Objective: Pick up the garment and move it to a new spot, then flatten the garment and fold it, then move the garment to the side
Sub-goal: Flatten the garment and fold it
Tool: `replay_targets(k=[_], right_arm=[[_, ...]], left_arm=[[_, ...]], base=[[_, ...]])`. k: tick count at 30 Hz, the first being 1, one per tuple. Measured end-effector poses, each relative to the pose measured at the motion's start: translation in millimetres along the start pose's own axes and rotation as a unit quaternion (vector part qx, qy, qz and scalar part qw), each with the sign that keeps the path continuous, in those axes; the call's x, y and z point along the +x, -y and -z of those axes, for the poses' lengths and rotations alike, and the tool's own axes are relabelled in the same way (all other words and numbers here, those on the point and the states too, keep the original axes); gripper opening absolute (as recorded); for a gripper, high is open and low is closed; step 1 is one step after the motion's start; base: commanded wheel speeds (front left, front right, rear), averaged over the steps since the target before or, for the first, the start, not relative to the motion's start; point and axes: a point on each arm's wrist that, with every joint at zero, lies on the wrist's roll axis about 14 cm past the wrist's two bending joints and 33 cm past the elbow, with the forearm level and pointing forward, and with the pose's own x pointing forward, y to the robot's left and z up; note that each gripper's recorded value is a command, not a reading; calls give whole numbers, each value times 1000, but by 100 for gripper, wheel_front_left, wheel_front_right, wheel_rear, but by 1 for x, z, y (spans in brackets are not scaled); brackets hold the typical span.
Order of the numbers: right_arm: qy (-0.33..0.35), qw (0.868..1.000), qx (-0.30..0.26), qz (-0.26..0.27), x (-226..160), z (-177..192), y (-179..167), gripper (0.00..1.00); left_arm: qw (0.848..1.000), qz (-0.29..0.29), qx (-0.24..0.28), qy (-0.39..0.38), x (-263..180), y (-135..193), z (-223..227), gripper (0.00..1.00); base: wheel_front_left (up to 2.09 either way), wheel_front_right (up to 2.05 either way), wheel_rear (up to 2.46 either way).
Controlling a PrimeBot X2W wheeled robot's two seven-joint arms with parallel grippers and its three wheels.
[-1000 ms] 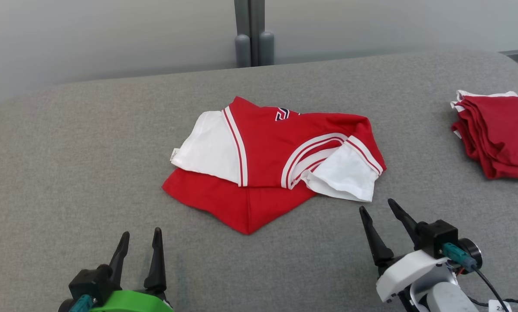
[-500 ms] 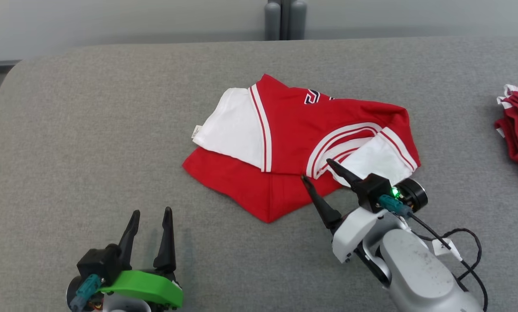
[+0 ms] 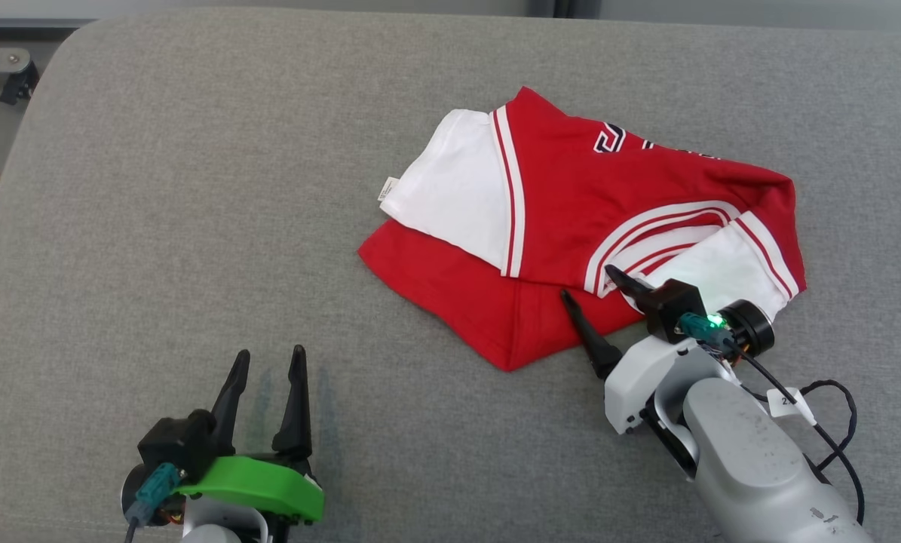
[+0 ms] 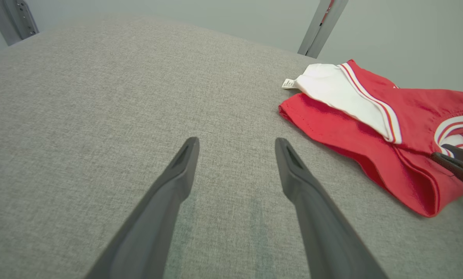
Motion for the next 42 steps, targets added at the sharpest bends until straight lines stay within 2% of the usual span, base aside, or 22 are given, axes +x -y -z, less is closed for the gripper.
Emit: replay_targets(k=[6, 7, 8, 9, 10, 19, 23, 26, 29, 34, 36, 37, 38, 39, 40, 42], right_arm=[[-4, 1000, 16, -6, 3, 6, -4, 98], [-5, 1000, 19, -7, 3, 7, -5, 85], [-5, 1000, 21, -9, 4, 8, -7, 45], [-5, 1000, 22, -12, 4, 8, -8, 32], [-4, 1000, 24, -14, 5, 7, -10, 0], [19, 999, 24, -13, 15, -9, -6, 0], [64, 998, 24, -5, 23, -40, 2, 0], [101, 995, 4, 5, 35, -72, 14, 0], [129, 990, -48, 20, 50, -106, 37, 0], [127, 978, -138, 87, 73, -157, 110, 0], [116, 974, -155, 116, 78, -169, 136, 0], [106, 972, -166, 131, 80, -172, 150, 4], [93, 970, -170, 148, 81, -173, 163, 17], [81, 969, -172, 161, 82, -172, 174, 45], [64, 967, -177, 174, 84, -168, 185, 100], [47, 965, -173, 193, 86, -160, 199, 100]], left_arm=[[1000, 5, 1, 2, 7, 3, -2, 100], [1000, 6, 1, 2, 8, 3, -2, 100], [1000, 6, 1, 1, 8, 3, -1, 100], [1000, 6, 1, 0, 8, 4, 0, 100], [1000, 7, 1, -1, 8, 4, 0, 100], [1000, 3, 0, -3, 9, 1, 2, 100], [1000, 3, 0, -3, 9, 1, 2, 100], [1000, 3, -1, -4, 10, 1, 2, 100], [1000, 7, -2, -7, 12, 4, 4, 100], [1000, 18, -6, -11, 18, 11, 6, 100], [1000, 18, -9, -14, 18, 11, 8, 100], [1000, 16, -12, -14, 19, 10, 8, 100], [1000, 13, -13, -16, 18, 8, 9, 100], [1000, 11, -14, -16, 18, 7, 9, 100], [1000, 9, -15, -17, 19, 5, 9, 100], [1000, 2, -15, -20, 18, 1, 11, 100]], base=[[0, 0, 0], [0, 0, 0], [0, 0, 0], [0, 0, 0], [0, 0, 0], [0, 0, 0], [0, 0, 0], [0, 0, 0], [0, 0, 0], [0, 0, 0], [0, 0, 0], [0, 0, 0], [0, 0, 0], [0, 0, 0], [0, 0, 0], [0, 0, 0]])
